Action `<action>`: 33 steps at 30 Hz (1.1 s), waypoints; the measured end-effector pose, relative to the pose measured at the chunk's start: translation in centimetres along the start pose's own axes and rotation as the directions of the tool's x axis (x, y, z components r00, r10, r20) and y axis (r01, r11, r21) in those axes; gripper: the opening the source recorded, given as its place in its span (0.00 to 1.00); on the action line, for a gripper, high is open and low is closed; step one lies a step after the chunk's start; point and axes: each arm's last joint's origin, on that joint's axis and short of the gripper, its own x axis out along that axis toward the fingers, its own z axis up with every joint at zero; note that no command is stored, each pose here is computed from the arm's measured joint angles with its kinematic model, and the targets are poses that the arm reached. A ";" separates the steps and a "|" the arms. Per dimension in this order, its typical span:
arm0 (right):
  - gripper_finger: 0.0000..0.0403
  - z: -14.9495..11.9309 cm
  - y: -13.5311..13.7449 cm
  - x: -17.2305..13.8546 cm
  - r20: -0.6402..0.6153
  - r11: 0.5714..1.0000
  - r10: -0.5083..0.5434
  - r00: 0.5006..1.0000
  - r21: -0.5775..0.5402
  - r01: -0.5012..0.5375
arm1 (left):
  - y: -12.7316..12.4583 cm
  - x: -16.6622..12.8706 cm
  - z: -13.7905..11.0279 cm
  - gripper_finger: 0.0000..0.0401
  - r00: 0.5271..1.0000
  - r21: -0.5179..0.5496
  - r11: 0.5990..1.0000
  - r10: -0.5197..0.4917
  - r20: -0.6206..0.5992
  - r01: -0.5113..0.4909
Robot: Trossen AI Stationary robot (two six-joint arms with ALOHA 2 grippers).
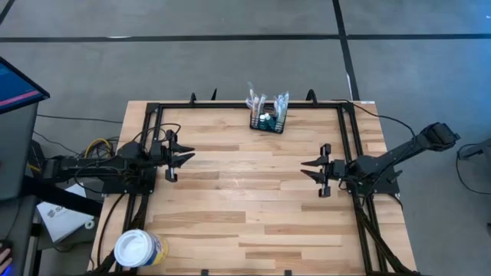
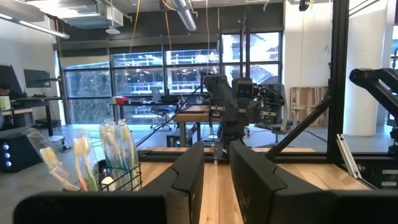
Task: Pick & Place toothbrushing station
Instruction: Return to Home Position
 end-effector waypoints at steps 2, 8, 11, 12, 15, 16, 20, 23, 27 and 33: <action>0.24 0.0 0.0 0.0 0.003 1.000 0.001 1.000 0.005 -0.001 | 0.0 0.0 0.0 0.18 1.000 0.000 1.000 0.000 0.000 0.000; 0.24 0.0 0.0 0.0 0.002 1.000 0.001 1.000 -0.009 -0.001 | 0.0 0.0 0.0 0.18 1.000 0.000 1.000 0.000 0.000 0.000; 0.24 0.1 0.0 0.0 0.015 1.000 -0.001 1.000 -0.008 0.001 | 0.0 0.0 0.0 0.18 1.000 0.000 1.000 0.000 0.000 0.000; 0.24 0.3 -0.1 0.0 0.030 1.000 -0.004 1.000 0.000 0.004 | 0.0 0.0 0.0 0.18 1.000 0.000 1.000 0.000 0.000 0.000; 0.24 0.3 -0.1 0.0 0.027 1.000 -0.003 1.000 -0.001 0.003 | 0.0 0.0 0.0 0.18 1.000 0.000 1.000 -0.001 0.002 0.001; 0.24 0.2 0.0 0.0 0.024 1.000 -0.002 1.000 -0.003 0.002 | 0.0 0.0 0.0 0.18 1.000 0.000 1.000 0.000 0.002 0.000; 0.24 0.5 0.0 0.1 0.033 1.000 0.000 0.999 0.001 0.000 | 0.0 0.0 0.1 0.18 1.000 0.000 1.000 0.000 0.008 0.000; 0.24 1.0 0.0 0.3 0.052 1.000 -0.001 0.999 0.011 0.000 | 0.0 0.0 0.1 0.18 1.000 0.000 1.000 0.000 0.009 0.000; 0.24 1.0 0.0 0.3 0.048 1.000 0.001 0.999 0.011 -0.001 | 0.0 0.0 0.1 0.18 1.000 0.000 1.000 0.000 0.009 0.000; 0.24 0.8 0.0 0.3 0.028 1.000 0.005 1.000 0.001 -0.005 | 0.0 0.0 0.1 0.18 1.000 0.000 1.000 0.000 0.008 0.000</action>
